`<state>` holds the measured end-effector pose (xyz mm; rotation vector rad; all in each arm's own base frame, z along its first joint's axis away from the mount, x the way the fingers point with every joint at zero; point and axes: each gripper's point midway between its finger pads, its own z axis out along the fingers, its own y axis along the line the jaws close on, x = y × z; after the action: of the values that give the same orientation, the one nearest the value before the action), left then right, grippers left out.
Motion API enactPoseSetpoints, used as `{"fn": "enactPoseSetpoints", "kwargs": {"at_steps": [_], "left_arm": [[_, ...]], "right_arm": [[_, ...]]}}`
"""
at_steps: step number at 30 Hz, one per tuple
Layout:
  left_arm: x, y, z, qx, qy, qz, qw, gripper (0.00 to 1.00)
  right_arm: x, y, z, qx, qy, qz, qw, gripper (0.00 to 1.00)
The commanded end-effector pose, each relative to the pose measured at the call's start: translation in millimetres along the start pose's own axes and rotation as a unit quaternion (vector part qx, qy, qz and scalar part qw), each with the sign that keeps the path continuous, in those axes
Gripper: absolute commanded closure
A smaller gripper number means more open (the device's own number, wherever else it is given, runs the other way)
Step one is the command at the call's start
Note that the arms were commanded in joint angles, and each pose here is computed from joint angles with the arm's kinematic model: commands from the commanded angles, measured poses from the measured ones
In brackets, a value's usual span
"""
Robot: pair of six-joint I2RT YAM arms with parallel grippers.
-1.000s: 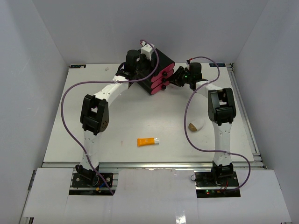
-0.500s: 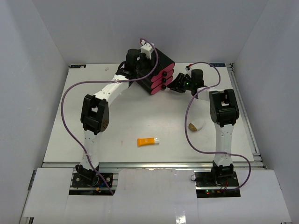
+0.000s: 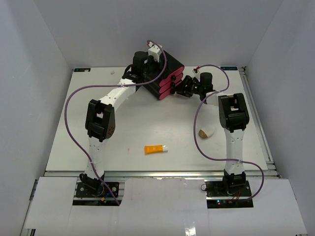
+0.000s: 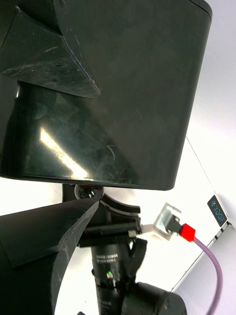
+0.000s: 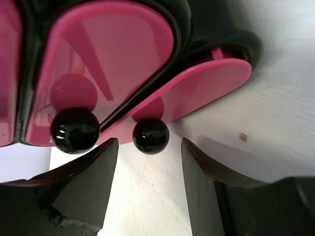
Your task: Organize the makeup
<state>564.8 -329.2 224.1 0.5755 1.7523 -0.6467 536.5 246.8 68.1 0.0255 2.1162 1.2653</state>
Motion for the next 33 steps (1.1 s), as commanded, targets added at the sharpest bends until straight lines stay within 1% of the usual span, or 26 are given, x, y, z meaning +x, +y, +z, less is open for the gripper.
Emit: {"fn": "enactPoseSetpoints", "kwargs": {"at_steps": [1,9,11,16,19,27,31,33], "left_arm": [[78.1,-2.2,1.0,0.005,0.111,-0.061,0.992,0.06],[81.3,-3.6,1.4,0.007,0.113,-0.07,0.991,0.06],[80.2,-3.7,1.6,0.007,0.112,-0.071,0.991,0.06],[81.0,-4.0,1.8,0.006,0.113,-0.076,0.991,0.06],[81.4,-3.9,1.2,0.005,0.114,-0.078,0.99,0.06],[85.4,0.6,0.5,-0.007,0.12,-0.082,0.989,0.06],[85.2,1.8,3.0,-0.011,0.12,-0.089,0.989,0.06],[81.0,2.6,3.7,-0.015,0.116,-0.092,0.989,0.06]], "right_arm": [[-7.7,11.5,12.2,-0.025,-0.005,-0.007,1.0,0.41],[-8.6,5.0,21.0,-0.022,-0.007,0.007,1.0,0.49],[-8.0,2.3,22.4,-0.02,-0.007,0.011,1.0,0.54],[-4.0,3.8,14.8,-0.021,-0.009,0.01,1.0,0.68],[-2.8,9.9,0.0,-0.023,-0.01,0.004,1.0,0.72],[30.1,-4.5,-55.9,-0.002,0.007,0.012,1.0,0.73],[41.6,-11.5,-73.3,0.005,0.012,0.01,1.0,0.66],[41.7,-10.5,-74.8,0.002,0.014,0.01,1.0,0.58]]}}
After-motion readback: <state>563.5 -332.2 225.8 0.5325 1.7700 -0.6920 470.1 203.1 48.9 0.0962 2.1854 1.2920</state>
